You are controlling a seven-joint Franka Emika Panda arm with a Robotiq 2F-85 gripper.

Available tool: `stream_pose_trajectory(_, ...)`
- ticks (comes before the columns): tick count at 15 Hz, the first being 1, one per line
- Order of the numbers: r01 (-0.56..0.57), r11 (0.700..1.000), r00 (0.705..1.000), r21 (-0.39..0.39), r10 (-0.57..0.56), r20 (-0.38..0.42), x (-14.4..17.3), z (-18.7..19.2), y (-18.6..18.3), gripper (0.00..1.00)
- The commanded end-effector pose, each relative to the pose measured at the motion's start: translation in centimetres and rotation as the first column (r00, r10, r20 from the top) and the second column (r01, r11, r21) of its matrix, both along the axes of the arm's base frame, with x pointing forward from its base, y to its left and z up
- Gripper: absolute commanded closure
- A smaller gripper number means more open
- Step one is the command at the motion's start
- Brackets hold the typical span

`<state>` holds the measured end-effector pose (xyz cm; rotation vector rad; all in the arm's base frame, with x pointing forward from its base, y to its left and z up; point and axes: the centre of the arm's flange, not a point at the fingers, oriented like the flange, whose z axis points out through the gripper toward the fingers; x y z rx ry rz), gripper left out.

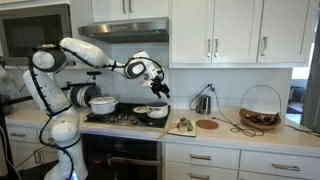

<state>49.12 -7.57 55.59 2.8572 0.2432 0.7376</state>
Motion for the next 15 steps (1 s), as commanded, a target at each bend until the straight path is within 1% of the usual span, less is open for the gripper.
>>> stream_pose_trajectory(1, -0.04, 0.999, 0.999, -0.033, 0.04, -0.009, 5.7, 1.8, 0.8, 0.0)
stream_pose_trajectory(4, -0.055, 0.998, 0.998, -0.04, 0.054, -0.018, 9.5, 1.9, 1.5, 0.0)
stream_pose_trajectory(7, -0.073, 0.997, 0.996, -0.036, 0.071, -0.048, 13.1, 1.4, 1.7, 0.0)
stream_pose_trajectory(11, -0.113, 0.993, 0.99, -0.033, 0.11, -0.089, 17.4, 0.3, 1.7, 0.0)
stream_pose_trajectory(15, -0.131, 0.991, 0.983, -0.027, 0.126, -0.135, 20.9, -1.2, 1.4, 0.0)
